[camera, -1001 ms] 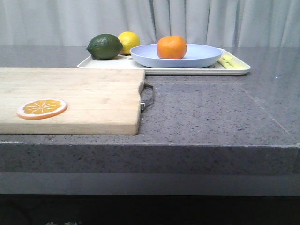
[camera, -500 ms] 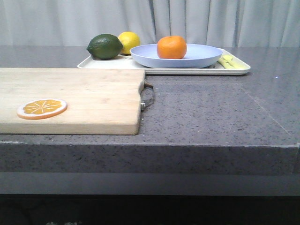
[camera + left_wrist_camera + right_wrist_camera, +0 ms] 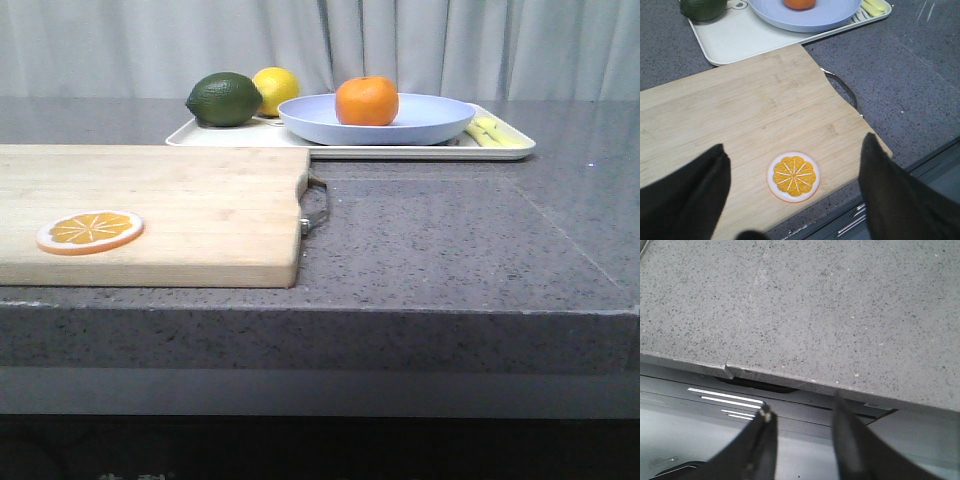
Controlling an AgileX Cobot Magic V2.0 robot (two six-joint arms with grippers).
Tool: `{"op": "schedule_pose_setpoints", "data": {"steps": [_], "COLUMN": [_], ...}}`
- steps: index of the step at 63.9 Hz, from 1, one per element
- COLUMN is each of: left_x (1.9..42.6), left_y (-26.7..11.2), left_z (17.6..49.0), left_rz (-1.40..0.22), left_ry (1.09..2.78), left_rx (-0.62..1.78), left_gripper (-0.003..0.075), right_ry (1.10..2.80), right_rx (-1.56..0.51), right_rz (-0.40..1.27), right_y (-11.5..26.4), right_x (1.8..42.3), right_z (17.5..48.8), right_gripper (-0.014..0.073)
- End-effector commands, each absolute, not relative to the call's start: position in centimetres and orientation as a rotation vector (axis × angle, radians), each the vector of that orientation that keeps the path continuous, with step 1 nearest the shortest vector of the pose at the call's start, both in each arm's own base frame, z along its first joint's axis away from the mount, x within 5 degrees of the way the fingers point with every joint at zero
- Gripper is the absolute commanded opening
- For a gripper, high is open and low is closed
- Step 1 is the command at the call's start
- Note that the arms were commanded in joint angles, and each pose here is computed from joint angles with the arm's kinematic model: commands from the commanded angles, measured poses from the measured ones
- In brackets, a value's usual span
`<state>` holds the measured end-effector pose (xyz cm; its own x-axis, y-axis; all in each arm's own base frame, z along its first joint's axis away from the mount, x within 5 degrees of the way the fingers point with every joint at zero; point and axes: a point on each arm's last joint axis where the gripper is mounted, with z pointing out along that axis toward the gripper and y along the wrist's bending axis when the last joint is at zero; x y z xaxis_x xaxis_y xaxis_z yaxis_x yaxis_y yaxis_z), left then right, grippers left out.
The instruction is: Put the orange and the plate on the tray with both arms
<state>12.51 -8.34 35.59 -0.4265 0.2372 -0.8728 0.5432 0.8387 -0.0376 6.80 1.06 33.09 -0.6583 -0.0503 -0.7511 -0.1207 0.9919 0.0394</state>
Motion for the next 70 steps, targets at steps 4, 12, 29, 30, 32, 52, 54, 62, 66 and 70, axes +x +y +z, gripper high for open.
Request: {"op": "schedule_pose_setpoints", "data": {"steps": [4, 12, 29, 30, 32, 52, 54, 62, 66, 70], "left_x": [12.6, 12.6, 12.6, 12.6, 12.6, 12.1, 11.8, 10.4, 9.5, 8.5], "left_y": [-8.4, -8.4, -8.4, -8.4, -8.4, -7.7, -7.3, -4.8, -3.6, -2.6], "left_z": [37.2, 37.2, 37.2, 37.2, 37.2, 37.0, 36.9, 35.9, 34.4, 33.0], "left_rz": [-0.419, -0.419, -0.419, -0.419, -0.419, -0.422, -0.417, -0.345, -0.303, -0.259], "left_ry": [1.927, 1.927, 1.927, 1.927, 1.927, 1.899, 1.885, 1.785, 1.730, 1.662], "left_rx": [0.533, 0.533, 0.533, 0.533, 0.533, 0.502, 0.479, 0.355, 0.280, 0.213], "left_gripper": [0.0271, 0.0092, -0.0017, -0.0017, -0.0017, -0.0017, -0.0017, -0.0017, -0.0017, -0.0017], "right_ry": [2.206, 2.208, 2.213, 2.213, 2.213, 2.213, 2.213, 2.213, 2.213, 2.213], "right_rx": [-0.111, -0.111, -0.112, -0.112, -0.112, -0.112, -0.112, -0.112, -0.112, -0.112], "right_rz": [0.096, 0.096, 0.096, 0.096, 0.096, 0.096, 0.096, 0.096, 0.096, 0.096], "right_y": [1.0, 1.0, 1.0, 1.0, 1.0, 1.0, 1.0, 1.0, 1.0, 1.0], "right_x": [7.2, 7.2, 7.2, 7.2, 7.2, 7.2, 7.2, 7.2, 7.2, 7.2], "right_z": [34.2, 34.2, 34.1, 34.1, 34.1, 34.1, 34.1, 34.1, 34.1, 34.1], "right_gripper": [0.0058, -0.0043, -0.0069, -0.0069, -0.0069, -0.0069, -0.0069, -0.0069, -0.0069, -0.0069]}}
